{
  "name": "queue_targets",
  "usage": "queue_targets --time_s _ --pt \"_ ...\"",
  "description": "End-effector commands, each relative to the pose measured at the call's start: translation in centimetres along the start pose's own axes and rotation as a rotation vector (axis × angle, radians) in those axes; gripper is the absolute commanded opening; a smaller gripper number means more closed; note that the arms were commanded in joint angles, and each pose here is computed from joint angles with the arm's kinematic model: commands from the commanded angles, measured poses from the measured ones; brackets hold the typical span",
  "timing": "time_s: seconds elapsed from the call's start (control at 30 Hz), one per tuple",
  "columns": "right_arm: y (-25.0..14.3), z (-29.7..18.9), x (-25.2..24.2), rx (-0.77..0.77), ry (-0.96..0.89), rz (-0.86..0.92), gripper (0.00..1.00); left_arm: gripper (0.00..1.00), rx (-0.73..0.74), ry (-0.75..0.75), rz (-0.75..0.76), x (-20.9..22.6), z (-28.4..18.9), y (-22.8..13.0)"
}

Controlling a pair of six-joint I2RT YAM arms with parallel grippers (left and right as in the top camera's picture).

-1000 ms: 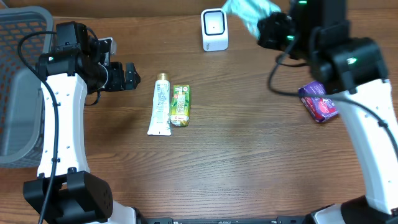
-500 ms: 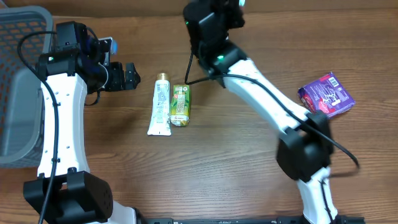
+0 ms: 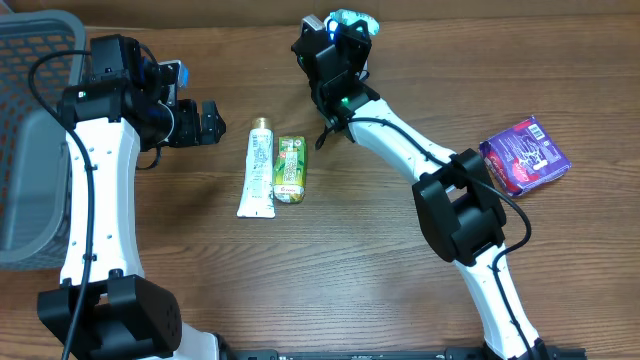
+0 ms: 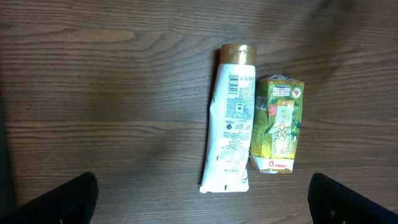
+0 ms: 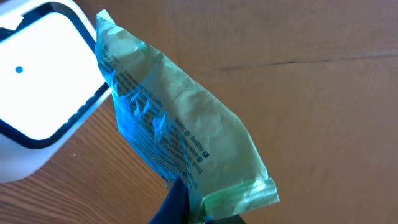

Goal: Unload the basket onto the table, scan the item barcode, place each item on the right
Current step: 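Hold the mint-green packet in front of the scanner face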

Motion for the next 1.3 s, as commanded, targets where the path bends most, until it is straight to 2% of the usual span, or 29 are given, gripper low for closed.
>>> queue_targets --time_s 0.0,0.2,0.57,1.1,1.2,1.27 --pt "-1.1 1.9 -0.8 0.021 -0.013 -0.012 0.04 1.00 -0.032 0.000 -0.007 -0.3 -1.2 -0.1" --pt "-2.4 3.5 -0.8 0.055 -0.018 -0.011 0.04 1.00 -0.032 0.000 -0.007 -0.3 -1.2 -0.1" --pt "-0.8 2.9 -0.5 -0.041 0.005 0.028 0.04 1.00 -0.032 0.000 -0.007 -0.3 -1.2 -0.1" --pt "-0.2 2.0 -0.3 -0.040 -0.007 0.029 0.04 1.00 -0.031 0.000 -0.007 -0.3 -1.1 -0.1" --pt "0.5 0.6 -2.4 -0.042 -0.043 0.110 0.04 1.00 -0.032 0.000 -0.007 -0.3 -1.2 -0.1" --pt "1.2 -0.8 -5.0 -0.056 -0.072 0.260 0.04 0.99 -0.031 0.000 -0.007 -0.3 -1.1 -0.1"
Point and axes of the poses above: each gripper's point midway between its finger pads, its own z axis out along the fingers, its own x axis along the line the jaws close on, y = z × x, the point moved 8 cm from there along -z, back along the fingers, and after that the axes turned 12 degrees about z, right-handed, at the moved point
